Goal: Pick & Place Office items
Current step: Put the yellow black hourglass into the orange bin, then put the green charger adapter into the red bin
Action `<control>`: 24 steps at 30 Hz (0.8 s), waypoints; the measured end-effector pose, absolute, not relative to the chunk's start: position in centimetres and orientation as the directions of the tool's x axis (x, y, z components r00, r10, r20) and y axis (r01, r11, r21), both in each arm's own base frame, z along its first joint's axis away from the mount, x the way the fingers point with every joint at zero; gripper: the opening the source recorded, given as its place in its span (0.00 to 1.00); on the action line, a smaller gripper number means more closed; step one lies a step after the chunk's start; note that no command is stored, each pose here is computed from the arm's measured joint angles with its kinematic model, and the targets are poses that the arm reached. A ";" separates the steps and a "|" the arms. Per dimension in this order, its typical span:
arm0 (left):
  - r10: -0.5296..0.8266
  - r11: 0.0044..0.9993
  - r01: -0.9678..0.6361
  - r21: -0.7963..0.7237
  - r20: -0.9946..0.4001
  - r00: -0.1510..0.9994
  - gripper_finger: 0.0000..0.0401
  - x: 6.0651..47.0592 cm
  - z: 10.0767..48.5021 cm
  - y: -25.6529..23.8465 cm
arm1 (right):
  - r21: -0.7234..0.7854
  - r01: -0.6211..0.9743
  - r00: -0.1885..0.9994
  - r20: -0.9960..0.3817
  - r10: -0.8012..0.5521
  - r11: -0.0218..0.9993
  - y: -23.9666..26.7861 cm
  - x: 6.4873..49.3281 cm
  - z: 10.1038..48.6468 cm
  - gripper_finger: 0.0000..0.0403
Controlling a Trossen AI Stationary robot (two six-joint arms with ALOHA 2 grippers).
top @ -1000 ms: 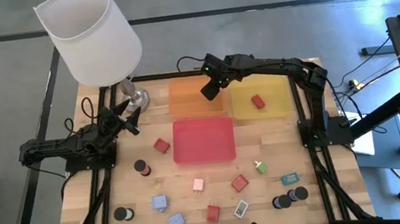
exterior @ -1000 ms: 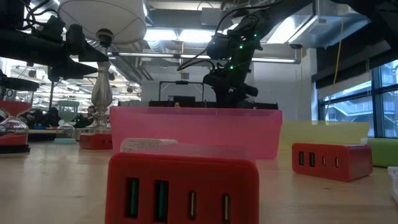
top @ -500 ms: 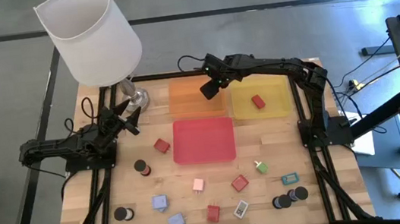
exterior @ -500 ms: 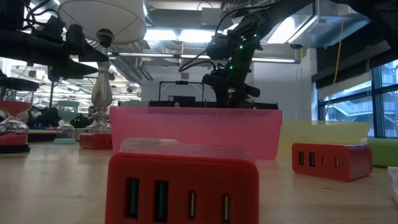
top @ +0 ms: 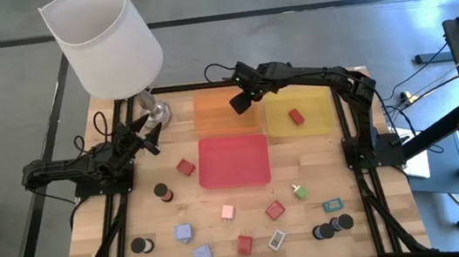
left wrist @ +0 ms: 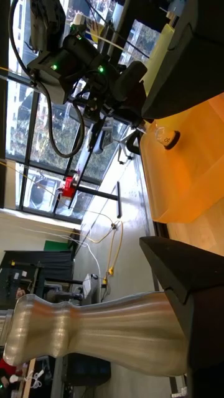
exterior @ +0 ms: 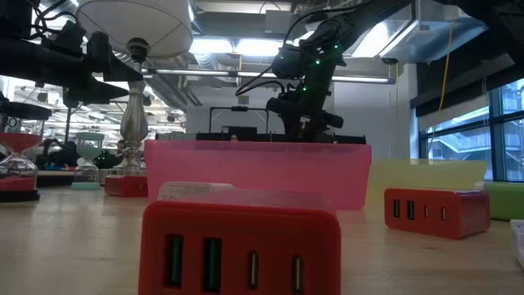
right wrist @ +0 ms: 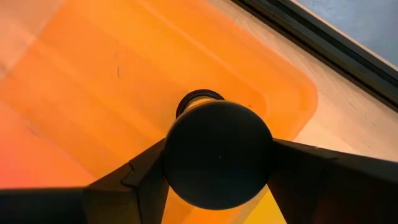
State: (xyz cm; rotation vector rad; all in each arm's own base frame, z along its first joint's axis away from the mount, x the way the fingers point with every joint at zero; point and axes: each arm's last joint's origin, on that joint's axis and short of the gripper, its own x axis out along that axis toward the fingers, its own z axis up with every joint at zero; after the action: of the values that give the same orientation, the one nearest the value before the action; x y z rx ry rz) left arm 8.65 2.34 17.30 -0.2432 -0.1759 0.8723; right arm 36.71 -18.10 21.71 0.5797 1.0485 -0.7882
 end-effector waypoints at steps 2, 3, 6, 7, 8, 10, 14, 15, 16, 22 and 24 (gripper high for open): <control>0.774 0.618 -0.734 -0.282 0.053 0.631 0.80 8.6 17.3 2.3 | 0.054 0.800 0.278 -0.916 -0.289 0.598 -18.1 36.7 21.7 0.59; 0.774 0.618 -0.734 -0.282 0.053 0.631 0.80 8.6 17.3 2.3 | 0.054 0.800 0.278 -0.916 -0.289 0.598 -18.1 36.7 21.7 0.60; 0.774 0.618 -0.734 -0.281 0.053 0.631 0.80 8.6 17.3 2.3 | 0.053 0.800 0.278 -0.916 -0.290 0.598 -18.1 36.7 21.7 0.62; 0.774 0.618 -0.734 -0.282 0.053 0.631 0.80 8.6 17.3 2.3 | 0.053 0.800 0.278 -0.916 -0.290 0.598 -18.1 36.7 21.7 0.62; 0.774 0.618 -0.734 -0.281 0.053 0.631 0.80 8.6 17.3 2.3 | 0.053 0.800 0.278 -0.916 -0.290 0.598 -18.1 36.7 21.7 0.62; 0.774 0.618 -0.734 -0.281 0.053 0.631 0.80 8.6 17.3 2.3 | 0.054 0.799 0.278 -0.916 -0.290 0.598 -18.1 36.7 21.7 0.63; 0.774 0.618 -0.734 -0.282 0.053 0.631 0.80 8.6 17.3 2.3 | 0.049 0.792 0.280 -0.915 -0.291 0.609 -18.1 36.7 21.7 0.65; 0.774 0.618 -0.734 -0.281 0.053 0.631 0.80 8.6 17.3 2.3 | 0.045 0.787 0.280 -0.915 -0.291 0.616 -18.1 36.7 21.8 0.65; 0.774 0.618 -0.734 -0.281 0.053 0.631 0.80 8.6 17.3 2.3 | 0.045 0.783 0.284 -0.913 -0.292 0.621 -18.0 36.6 22.1 0.66; 0.774 0.618 -0.734 -0.282 0.053 0.631 0.80 8.6 17.3 2.3 | 0.064 0.741 0.339 -0.895 -0.290 0.668 -17.3 35.3 25.4 0.66; 0.774 0.618 -0.734 -0.282 0.053 0.631 0.80 8.6 17.3 2.3 | 0.080 0.734 0.348 -0.897 -0.273 0.674 -16.8 34.3 26.7 0.65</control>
State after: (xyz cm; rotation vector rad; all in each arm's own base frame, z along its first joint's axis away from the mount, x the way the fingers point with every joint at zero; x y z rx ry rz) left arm 8.65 2.34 17.30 -0.2432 -0.1760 0.8724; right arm 34.33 -16.81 26.74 0.5278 1.0180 -0.6933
